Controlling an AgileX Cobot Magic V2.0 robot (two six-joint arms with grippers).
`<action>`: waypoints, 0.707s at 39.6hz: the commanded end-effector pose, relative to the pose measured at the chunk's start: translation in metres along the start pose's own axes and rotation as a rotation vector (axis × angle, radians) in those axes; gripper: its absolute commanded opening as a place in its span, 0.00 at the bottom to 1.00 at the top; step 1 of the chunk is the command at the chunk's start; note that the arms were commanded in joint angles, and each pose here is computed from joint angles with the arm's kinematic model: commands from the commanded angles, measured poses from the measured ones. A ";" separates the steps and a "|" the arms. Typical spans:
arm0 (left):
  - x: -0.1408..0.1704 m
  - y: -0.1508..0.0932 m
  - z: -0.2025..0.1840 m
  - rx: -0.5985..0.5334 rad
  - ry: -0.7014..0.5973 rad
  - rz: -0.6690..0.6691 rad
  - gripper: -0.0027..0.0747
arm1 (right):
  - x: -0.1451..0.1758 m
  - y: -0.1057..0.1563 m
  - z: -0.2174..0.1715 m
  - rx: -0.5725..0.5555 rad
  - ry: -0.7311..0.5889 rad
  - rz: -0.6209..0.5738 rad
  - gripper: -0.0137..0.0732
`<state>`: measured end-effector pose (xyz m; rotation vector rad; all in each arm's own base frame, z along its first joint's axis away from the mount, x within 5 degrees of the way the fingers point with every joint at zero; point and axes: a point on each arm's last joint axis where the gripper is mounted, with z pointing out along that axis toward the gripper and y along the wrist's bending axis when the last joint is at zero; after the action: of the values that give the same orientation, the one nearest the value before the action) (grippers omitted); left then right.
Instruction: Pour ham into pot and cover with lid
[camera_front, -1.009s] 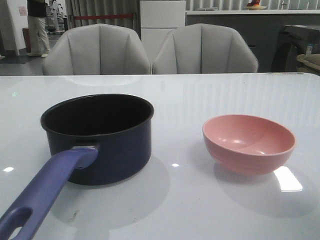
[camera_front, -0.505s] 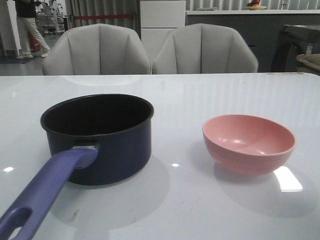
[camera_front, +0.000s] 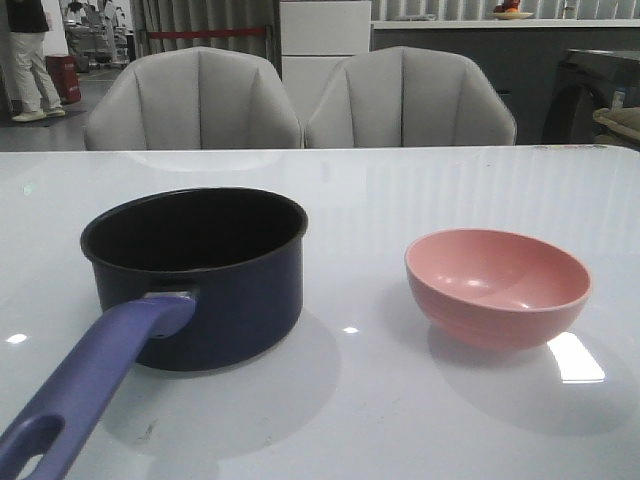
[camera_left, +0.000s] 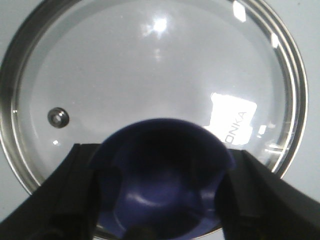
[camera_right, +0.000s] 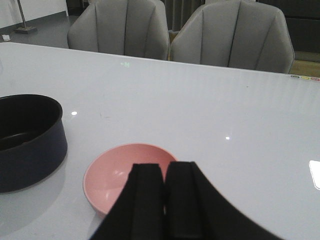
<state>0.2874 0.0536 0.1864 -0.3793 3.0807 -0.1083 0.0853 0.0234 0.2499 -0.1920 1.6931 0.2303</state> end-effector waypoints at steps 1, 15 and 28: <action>-0.001 -0.002 -0.027 0.017 -0.091 -0.002 0.24 | -0.016 -0.001 -0.001 0.016 -0.104 -0.002 0.32; -0.008 -0.027 -0.072 0.083 -0.214 0.067 0.24 | -0.016 -0.001 -0.001 0.016 -0.104 -0.002 0.32; -0.006 -0.121 -0.126 0.160 -0.354 0.368 0.24 | -0.016 -0.001 -0.001 0.016 -0.104 -0.002 0.32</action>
<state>0.3197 -0.0337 0.2833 0.0861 2.8429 -0.1938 0.0853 0.0234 0.2499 -0.1920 1.6931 0.2303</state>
